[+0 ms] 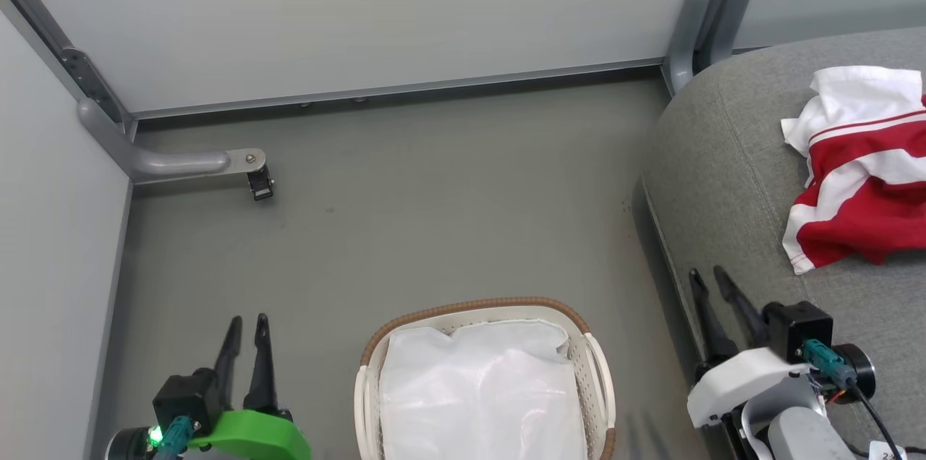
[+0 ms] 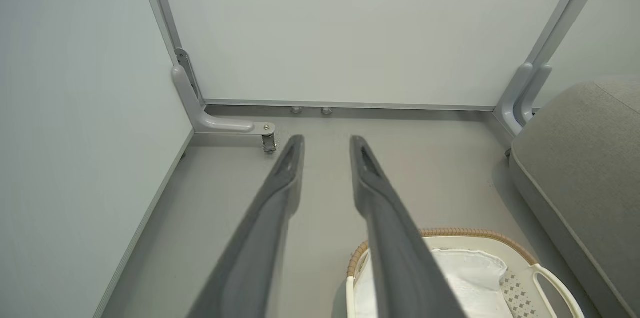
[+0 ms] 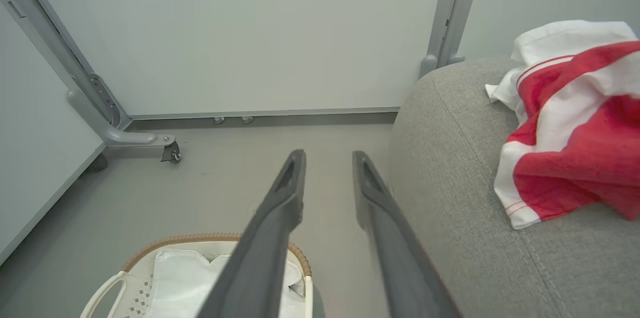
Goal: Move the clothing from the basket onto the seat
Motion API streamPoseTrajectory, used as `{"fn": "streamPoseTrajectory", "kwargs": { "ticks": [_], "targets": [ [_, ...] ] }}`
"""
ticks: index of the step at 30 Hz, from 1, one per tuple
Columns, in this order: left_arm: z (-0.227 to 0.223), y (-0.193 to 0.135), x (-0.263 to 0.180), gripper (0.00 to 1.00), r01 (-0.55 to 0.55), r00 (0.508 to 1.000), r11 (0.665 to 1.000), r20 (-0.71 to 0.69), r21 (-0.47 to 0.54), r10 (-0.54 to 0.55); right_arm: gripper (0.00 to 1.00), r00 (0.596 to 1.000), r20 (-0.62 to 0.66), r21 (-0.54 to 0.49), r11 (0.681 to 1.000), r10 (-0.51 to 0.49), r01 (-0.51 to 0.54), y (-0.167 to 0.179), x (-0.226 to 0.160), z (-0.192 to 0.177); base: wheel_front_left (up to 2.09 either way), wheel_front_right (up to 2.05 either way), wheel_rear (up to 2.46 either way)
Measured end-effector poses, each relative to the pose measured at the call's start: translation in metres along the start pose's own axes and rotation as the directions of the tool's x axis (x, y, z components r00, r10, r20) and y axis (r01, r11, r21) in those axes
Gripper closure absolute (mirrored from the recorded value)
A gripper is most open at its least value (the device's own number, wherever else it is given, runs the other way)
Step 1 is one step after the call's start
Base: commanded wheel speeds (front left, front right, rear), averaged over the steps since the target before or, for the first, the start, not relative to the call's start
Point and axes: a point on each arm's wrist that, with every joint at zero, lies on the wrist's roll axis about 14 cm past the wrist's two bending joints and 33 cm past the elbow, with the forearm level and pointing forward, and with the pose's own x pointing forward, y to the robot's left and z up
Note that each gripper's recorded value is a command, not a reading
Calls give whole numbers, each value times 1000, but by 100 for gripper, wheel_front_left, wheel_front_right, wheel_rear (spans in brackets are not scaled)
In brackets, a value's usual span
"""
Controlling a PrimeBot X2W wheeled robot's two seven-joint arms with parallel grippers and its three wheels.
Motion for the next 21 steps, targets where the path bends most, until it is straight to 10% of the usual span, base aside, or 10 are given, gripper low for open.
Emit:
{"fn": "streamPoseTrajectory", "kwargs": {
  "ticks": [21],
  "targets": [
    [-7, 16, -2, 100, -97, 995, 942, -65, -321, 81, 100, 993, -58, 331, 937, -98, 112, -17, -9, -9, 0, 0, 0]
  ]
}}
